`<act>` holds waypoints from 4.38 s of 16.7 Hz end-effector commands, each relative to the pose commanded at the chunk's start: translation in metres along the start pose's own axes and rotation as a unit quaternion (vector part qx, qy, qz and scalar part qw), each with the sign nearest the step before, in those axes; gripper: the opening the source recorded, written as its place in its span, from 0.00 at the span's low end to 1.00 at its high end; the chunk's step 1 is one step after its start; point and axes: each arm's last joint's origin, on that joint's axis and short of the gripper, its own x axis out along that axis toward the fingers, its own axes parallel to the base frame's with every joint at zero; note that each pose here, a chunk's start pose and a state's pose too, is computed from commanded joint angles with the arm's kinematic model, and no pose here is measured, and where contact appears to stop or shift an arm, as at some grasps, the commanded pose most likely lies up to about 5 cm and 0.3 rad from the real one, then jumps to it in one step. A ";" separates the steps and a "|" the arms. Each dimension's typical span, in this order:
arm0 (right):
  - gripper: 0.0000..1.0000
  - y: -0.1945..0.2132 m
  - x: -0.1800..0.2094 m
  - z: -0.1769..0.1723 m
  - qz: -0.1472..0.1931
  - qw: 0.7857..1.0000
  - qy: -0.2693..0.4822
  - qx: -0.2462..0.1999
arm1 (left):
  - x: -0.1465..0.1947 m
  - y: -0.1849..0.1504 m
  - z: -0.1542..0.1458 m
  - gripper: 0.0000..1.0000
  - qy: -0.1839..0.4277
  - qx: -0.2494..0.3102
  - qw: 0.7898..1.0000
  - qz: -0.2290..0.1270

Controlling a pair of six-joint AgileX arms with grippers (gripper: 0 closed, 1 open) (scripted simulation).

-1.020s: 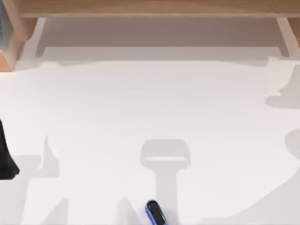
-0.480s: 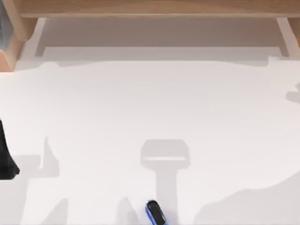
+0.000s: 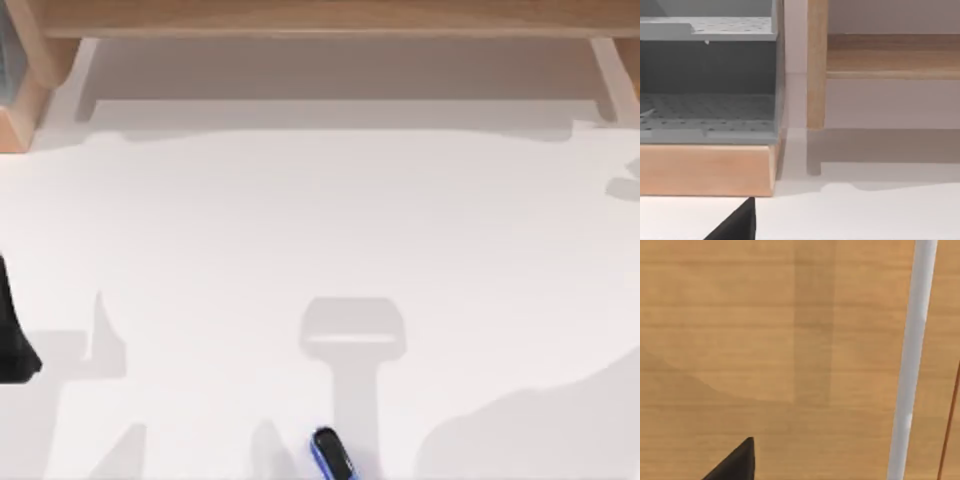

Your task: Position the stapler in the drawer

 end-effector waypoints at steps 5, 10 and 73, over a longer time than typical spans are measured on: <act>0.92 0.000 0.002 0.000 0.000 1.000 0.000 0.000 | 0.000 0.000 0.000 1.00 0.000 0.000 1.000 0.000; 0.55 0.000 0.002 0.000 0.000 1.000 0.000 0.000 | 0.000 0.000 0.000 1.00 0.000 0.000 1.000 0.000; 0.53 0.003 -0.185 -0.001 0.003 1.000 0.002 0.003 | 0.000 0.000 0.000 1.00 0.000 0.000 1.000 0.000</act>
